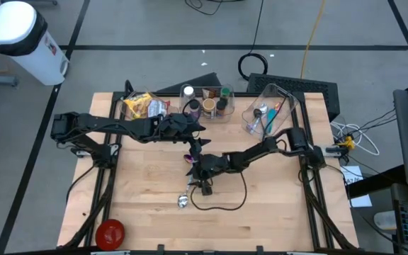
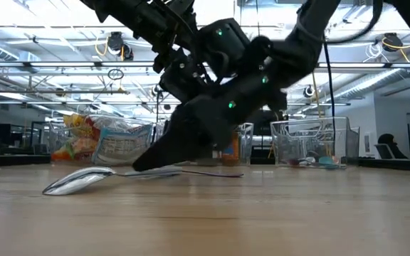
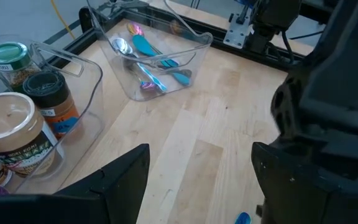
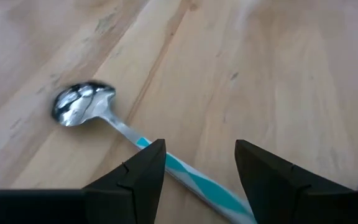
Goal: Pick & Place Food Item
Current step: Put the white patterned spoon into the right transparent bin, then put the violet spoon into the right transparent bin
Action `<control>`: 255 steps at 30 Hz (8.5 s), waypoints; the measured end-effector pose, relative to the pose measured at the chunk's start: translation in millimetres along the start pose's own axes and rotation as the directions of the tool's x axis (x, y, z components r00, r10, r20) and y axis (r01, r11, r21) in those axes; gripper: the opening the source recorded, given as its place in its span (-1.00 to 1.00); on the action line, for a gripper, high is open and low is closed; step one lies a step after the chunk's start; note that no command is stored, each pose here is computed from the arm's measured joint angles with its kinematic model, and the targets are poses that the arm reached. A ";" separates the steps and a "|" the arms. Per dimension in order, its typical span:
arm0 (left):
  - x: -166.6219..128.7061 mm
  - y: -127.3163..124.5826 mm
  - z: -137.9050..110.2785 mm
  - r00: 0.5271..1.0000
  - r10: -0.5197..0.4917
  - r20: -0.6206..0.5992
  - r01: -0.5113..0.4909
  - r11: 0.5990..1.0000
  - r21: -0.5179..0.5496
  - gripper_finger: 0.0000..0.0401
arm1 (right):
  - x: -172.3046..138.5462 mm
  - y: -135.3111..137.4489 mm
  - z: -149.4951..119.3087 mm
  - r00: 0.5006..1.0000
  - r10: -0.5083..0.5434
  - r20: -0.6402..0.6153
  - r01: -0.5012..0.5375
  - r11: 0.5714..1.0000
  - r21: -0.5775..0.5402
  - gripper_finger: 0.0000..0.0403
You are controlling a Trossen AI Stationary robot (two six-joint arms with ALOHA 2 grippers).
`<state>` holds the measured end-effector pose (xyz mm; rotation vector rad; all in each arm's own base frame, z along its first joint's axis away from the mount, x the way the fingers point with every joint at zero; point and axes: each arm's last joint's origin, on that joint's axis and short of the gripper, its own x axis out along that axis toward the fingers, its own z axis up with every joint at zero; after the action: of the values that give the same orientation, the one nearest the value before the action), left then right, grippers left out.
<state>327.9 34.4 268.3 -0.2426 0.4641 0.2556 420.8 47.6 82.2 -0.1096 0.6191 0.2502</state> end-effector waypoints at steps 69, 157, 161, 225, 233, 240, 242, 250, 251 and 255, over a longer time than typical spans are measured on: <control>0.1 0.0 -0.1 1.000 0.000 0.000 0.000 1.000 0.000 0.42 | -19.6 67.5 2.9 0.979 0.099 -0.178 -0.130 0.977 -0.169 -0.83; 0.1 0.1 -0.1 1.000 0.001 0.000 -0.001 1.000 0.000 0.42 | -292.0 -66.6 -126.7 0.183 -0.978 0.100 0.645 0.196 0.738 -0.73; 0.1 0.1 -0.1 1.000 0.000 -0.001 0.000 1.000 0.000 0.42 | -292.0 -66.6 -126.8 0.184 -0.978 0.100 0.645 0.196 0.738 -0.53; 0.1 0.0 -0.1 1.000 0.000 0.000 0.000 1.000 0.000 0.42 | -60.6 -12.2 -36.5 0.944 -0.331 0.009 0.328 0.939 0.102 -0.01; 0.1 0.1 -0.1 1.000 0.000 0.000 0.000 1.000 0.000 0.42 | -52.9 -13.8 -26.5 0.942 -0.333 0.035 0.320 0.925 0.203 -0.01; 0.1 0.0 -0.2 1.000 0.000 0.000 0.000 1.000 0.000 0.42 | -51.6 -5.7 -14.8 0.924 -0.367 0.102 0.340 0.915 0.219 -0.02; 0.1 0.1 -0.1 1.000 0.001 0.000 -0.001 1.000 0.000 0.42 | -51.5 -2.6 -13.9 0.912 -0.396 0.104 0.367 0.904 0.218 -0.02; 0.1 0.1 0.0 1.000 0.001 0.000 -0.001 1.000 0.000 0.42 | -46.5 3.9 -17.2 0.914 -0.391 0.109 0.363 0.908 0.210 -0.02; 0.1 0.0 -0.2 1.000 0.000 0.000 0.000 1.000 0.000 0.42 | -44.7 4.1 -19.7 0.916 -0.389 0.102 0.363 0.908 0.208 -0.02; 0.1 0.0 -0.2 1.000 0.000 -0.001 0.000 1.000 0.000 0.42 | -31.6 3.2 -24.1 0.918 -0.385 0.095 0.358 0.908 0.219 -0.02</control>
<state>327.9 34.4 268.1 -0.2426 0.4648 0.2558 381.6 40.2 81.1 -0.0173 0.4720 -0.1748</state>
